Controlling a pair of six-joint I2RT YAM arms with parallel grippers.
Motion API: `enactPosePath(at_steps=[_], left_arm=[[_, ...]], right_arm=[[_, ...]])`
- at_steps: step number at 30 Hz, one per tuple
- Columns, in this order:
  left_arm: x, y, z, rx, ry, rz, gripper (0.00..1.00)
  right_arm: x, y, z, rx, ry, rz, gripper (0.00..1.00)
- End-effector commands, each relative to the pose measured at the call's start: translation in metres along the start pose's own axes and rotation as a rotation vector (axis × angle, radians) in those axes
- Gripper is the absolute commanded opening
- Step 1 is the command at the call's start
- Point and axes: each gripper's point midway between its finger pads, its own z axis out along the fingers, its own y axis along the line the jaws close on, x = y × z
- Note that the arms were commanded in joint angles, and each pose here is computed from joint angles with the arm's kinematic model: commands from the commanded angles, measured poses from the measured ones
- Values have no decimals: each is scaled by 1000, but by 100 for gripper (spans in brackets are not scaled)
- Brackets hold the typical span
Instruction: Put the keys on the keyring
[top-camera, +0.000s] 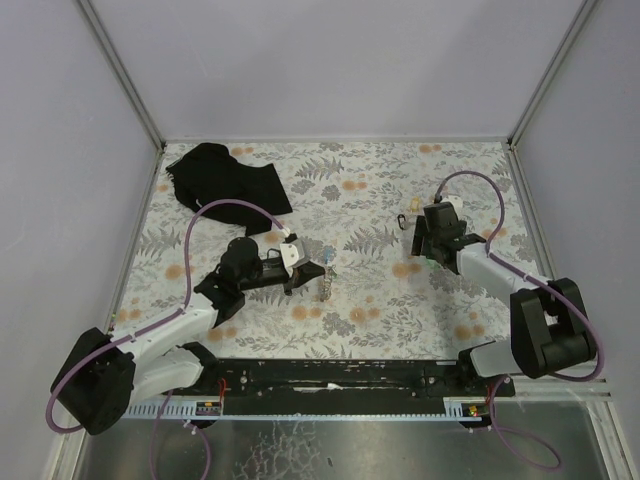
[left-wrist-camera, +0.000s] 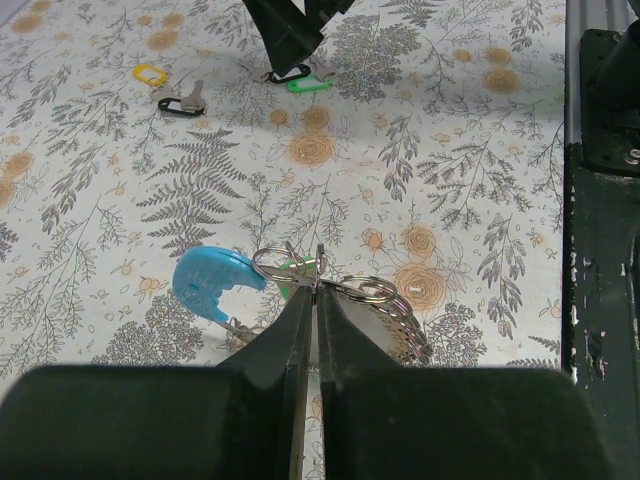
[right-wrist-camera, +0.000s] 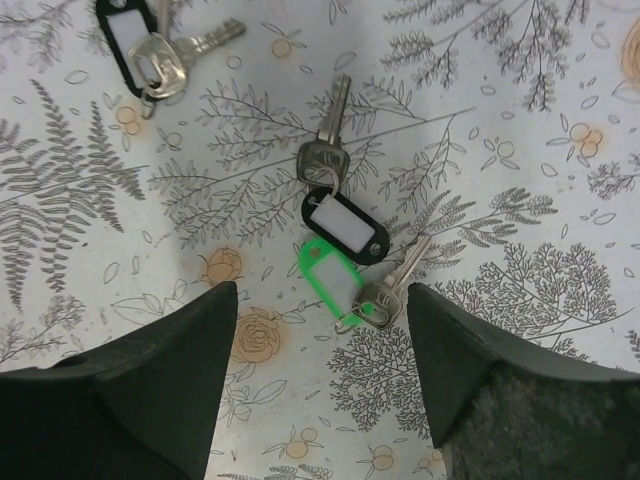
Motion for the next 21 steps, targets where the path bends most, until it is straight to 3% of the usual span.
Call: enactPosePath(at_steps=[1, 15, 21], left_arm=[[-20, 7, 5, -10, -50, 27, 0], [-21, 6, 4, -7, -55, 26, 0], [-23, 5, 4, -2, -61, 28, 0]], right_arm=[[4, -10, 7, 38, 41, 105, 73], [41, -12, 29, 30, 203, 143, 42], [60, 8, 14, -97, 268, 168, 28]])
